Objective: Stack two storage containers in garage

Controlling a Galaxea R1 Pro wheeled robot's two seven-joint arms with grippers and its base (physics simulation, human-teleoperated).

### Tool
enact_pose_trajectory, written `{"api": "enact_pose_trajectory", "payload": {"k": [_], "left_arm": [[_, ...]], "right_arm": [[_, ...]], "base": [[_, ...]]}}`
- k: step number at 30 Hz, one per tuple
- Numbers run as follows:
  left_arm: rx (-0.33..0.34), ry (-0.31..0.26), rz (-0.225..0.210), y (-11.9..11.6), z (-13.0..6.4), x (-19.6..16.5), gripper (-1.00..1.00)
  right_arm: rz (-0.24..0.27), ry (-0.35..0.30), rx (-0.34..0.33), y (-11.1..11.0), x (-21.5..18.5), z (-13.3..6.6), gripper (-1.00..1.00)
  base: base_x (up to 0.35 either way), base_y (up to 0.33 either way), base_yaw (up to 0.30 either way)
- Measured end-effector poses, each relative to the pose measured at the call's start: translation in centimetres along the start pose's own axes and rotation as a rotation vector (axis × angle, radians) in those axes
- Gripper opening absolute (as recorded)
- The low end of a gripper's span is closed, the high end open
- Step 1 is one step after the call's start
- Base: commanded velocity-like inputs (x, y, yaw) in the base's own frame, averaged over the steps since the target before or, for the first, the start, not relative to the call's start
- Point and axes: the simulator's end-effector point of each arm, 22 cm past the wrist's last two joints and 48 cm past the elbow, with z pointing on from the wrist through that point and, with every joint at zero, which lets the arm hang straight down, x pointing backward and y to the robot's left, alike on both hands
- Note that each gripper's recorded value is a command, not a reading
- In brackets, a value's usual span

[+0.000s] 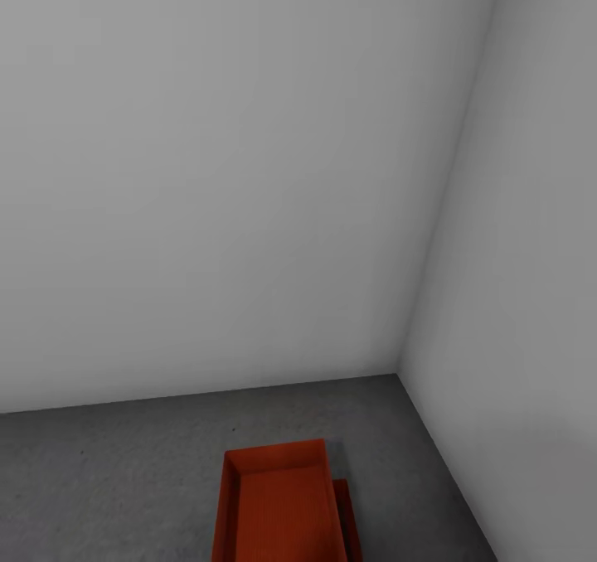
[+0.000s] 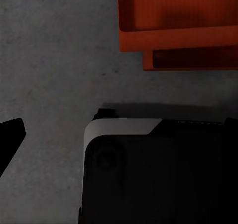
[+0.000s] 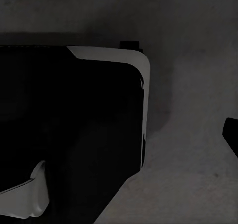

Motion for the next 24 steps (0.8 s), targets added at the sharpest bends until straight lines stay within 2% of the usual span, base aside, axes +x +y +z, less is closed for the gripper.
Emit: {"api": "enact_pose_trajectory", "payload": {"k": [24], "left_arm": [[-0.002, 0.0, -0.003, 0.07, 0.0, 0.01, 1.0]], "right_arm": [[0.0, 0.0, 0.0, 0.0, 0.0, 0.0, 1.0]], "base": [[0.0, 0.0, 0.0]]}}
